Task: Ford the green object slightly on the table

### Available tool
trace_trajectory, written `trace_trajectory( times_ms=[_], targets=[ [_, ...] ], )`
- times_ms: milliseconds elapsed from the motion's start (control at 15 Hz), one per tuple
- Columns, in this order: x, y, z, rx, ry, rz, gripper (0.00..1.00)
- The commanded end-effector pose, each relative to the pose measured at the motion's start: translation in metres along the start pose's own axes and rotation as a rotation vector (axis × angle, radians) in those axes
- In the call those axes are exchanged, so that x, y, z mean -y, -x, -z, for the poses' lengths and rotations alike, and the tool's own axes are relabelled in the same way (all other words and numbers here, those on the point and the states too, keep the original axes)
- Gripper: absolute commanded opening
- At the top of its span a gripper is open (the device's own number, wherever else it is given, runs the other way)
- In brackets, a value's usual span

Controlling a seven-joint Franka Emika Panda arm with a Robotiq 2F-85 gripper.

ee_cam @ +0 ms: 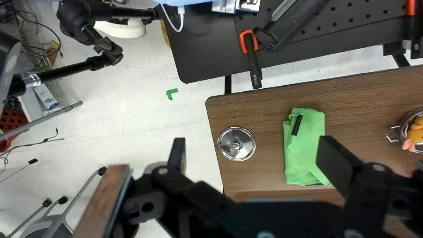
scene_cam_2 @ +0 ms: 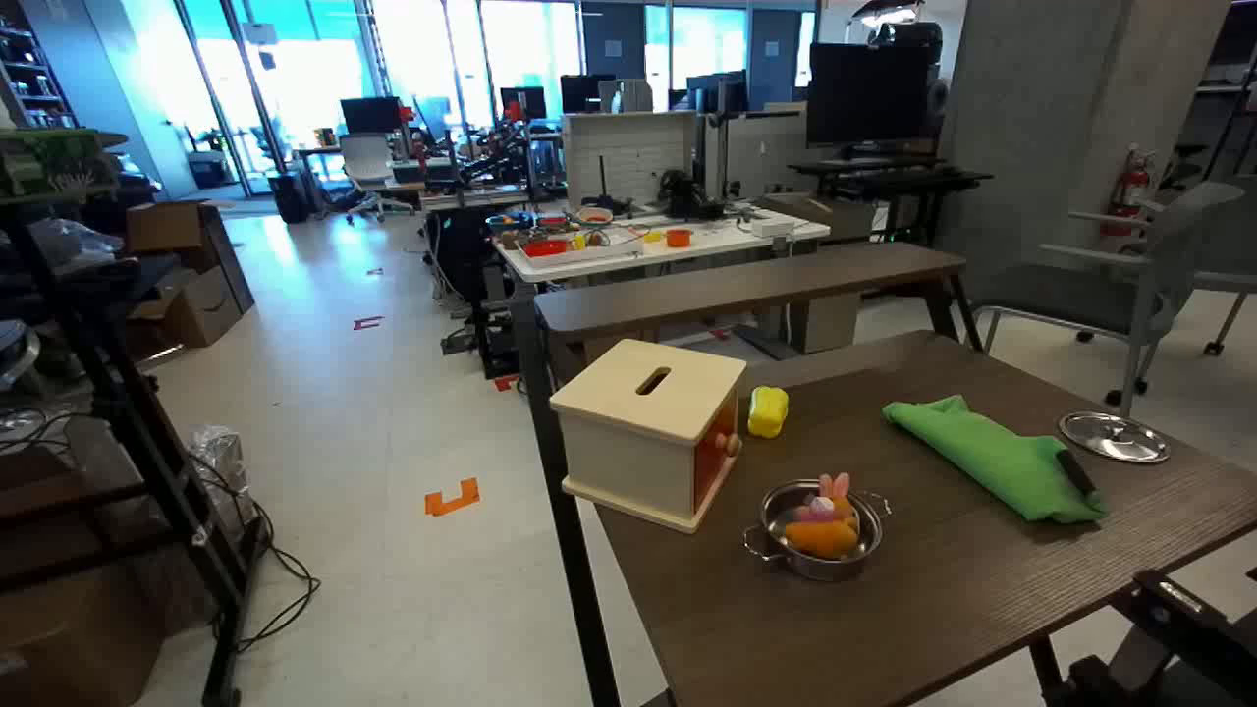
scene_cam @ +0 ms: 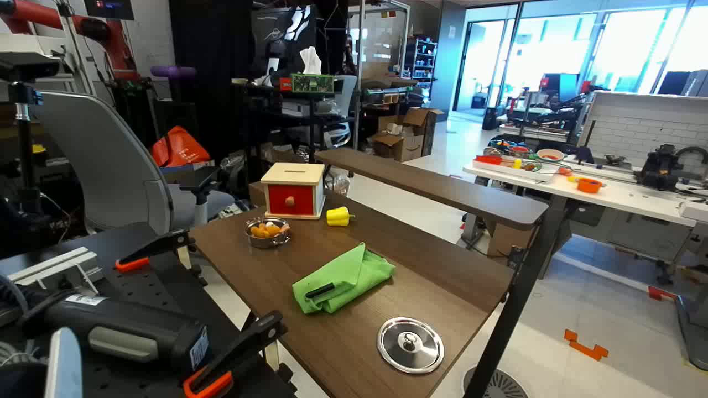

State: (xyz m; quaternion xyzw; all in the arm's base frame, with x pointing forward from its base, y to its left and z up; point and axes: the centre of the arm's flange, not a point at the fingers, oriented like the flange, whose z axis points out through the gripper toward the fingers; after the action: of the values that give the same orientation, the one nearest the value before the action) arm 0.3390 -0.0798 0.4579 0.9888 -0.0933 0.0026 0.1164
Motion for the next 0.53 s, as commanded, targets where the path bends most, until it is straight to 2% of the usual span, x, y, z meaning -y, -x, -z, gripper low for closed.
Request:
trace_trajectory(
  times_ms=[0,333,467],
  targets=[
    [0.000,0.000,0.000,-0.001,0.000,0.000,1.00],
    [0.000,0.000,0.000,-0.001,0.000,0.000,1.00],
    [0.007,-0.015,-0.010,-0.031,-0.026,-0.027,1.00]
  ],
)
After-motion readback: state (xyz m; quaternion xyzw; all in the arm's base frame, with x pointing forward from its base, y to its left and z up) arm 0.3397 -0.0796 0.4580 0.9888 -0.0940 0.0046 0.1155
